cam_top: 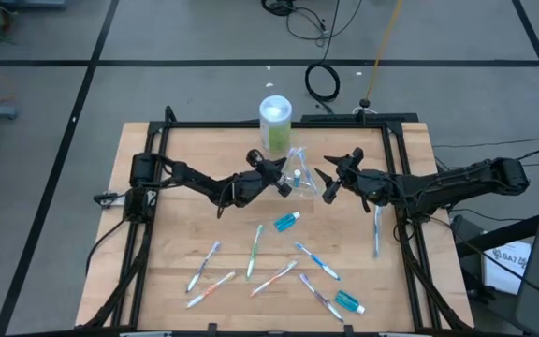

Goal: Pick & Place toothbrushing station
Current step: Put the top middle violet toothbrush into the transparent organizer, then put the top mouthwash into the transparent organizer

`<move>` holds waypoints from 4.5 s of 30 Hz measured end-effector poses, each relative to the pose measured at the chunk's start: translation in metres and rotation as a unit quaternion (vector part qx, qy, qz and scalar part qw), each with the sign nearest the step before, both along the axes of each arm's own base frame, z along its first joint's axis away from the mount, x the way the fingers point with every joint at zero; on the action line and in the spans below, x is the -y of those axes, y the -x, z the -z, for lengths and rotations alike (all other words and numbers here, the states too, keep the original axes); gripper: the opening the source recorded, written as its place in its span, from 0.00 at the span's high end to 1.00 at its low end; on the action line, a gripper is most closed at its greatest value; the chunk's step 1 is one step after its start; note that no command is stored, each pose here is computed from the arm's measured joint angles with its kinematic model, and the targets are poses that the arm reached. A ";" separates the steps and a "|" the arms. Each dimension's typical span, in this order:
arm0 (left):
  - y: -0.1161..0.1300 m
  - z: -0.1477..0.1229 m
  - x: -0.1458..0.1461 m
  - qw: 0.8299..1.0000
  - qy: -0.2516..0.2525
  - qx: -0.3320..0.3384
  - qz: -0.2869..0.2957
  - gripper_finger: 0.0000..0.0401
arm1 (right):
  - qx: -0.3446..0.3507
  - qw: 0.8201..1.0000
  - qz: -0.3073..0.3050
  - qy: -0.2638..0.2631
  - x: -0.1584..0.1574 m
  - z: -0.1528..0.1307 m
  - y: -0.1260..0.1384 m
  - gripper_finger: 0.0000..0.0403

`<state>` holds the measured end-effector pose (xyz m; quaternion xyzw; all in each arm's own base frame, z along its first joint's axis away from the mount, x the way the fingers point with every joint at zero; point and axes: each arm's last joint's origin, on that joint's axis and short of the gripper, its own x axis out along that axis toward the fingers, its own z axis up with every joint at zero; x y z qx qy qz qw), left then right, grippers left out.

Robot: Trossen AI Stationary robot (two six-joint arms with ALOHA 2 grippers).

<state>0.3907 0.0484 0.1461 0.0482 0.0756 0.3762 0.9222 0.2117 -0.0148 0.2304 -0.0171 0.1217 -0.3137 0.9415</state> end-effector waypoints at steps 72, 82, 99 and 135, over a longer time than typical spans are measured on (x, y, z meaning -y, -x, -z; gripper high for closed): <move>-0.036 -0.046 0.106 0.920 0.210 -0.239 0.230 0.62 | 0.005 0.999 -0.032 -0.040 -0.002 0.003 0.000 0.46; -0.040 -0.017 0.096 0.918 0.220 -0.274 0.186 0.62 | 0.002 0.998 -0.042 -0.046 -0.003 0.004 0.000 0.46; -0.038 -0.001 0.090 0.889 0.244 -0.321 0.219 0.61 | 0.002 0.998 -0.042 -0.046 -0.003 0.004 0.000 0.46; -0.041 0.015 0.076 0.878 0.268 -0.334 0.215 0.60 | 0.005 0.996 -0.071 -0.056 -0.004 0.003 -0.002 0.46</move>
